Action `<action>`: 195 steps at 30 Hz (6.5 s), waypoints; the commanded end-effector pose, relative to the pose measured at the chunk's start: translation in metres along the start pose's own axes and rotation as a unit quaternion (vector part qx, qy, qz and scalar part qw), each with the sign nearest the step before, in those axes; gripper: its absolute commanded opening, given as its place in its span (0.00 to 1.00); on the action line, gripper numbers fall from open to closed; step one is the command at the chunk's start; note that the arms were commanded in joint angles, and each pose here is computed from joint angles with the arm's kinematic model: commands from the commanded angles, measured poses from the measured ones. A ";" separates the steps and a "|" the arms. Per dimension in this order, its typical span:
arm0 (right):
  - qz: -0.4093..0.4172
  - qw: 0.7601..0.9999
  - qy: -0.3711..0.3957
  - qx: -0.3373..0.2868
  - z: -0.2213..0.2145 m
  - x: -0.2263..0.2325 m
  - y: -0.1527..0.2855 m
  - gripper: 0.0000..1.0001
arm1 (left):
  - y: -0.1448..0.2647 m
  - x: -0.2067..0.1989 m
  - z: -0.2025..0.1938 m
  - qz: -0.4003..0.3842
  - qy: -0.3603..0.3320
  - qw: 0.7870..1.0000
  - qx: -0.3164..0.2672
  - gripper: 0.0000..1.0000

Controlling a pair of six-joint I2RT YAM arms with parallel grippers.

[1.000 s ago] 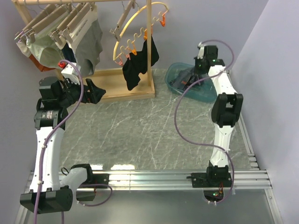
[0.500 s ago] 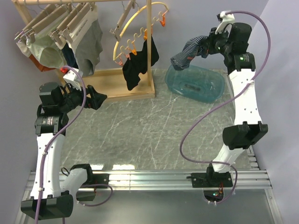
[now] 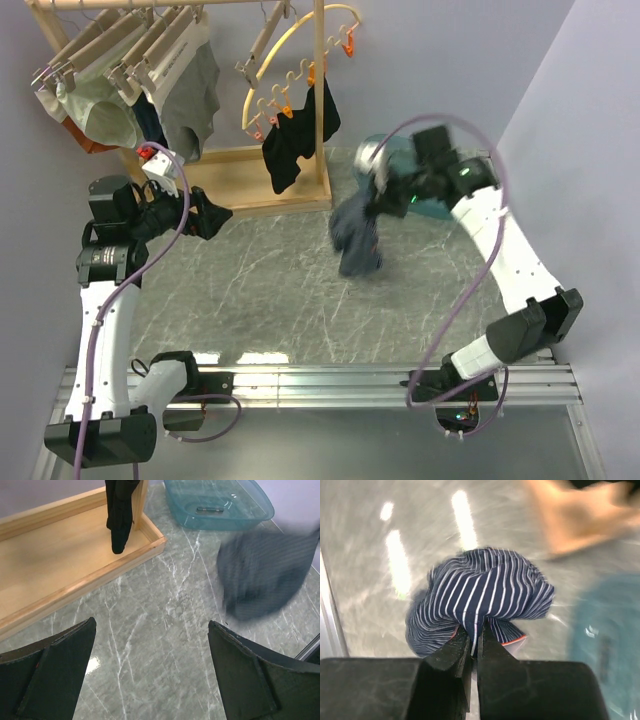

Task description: Clip the underwear to the hanger

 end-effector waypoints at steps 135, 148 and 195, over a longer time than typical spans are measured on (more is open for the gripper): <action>0.185 0.812 -0.539 0.127 -0.144 0.110 -0.120 0.59 | -0.226 -0.047 -0.118 -0.035 0.117 0.950 0.287 0.00; 0.239 0.748 -0.598 0.160 -0.165 0.139 -0.146 0.73 | -0.231 -0.039 -0.099 -0.033 0.129 0.955 0.264 0.00; 0.016 0.995 -0.050 0.089 -0.156 0.134 -0.010 0.00 | -0.157 -0.018 -0.159 -0.049 0.135 0.935 0.325 0.00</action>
Point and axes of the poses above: each gripper's point midway between its finger pads, its own y axis back along the fingers, its own x axis along the line the jaws close on, z = x × y, the point moved 7 cm from there along y, back along the fingers, and after that the axes turned 6 degrees about y, right-handed, at the moved point
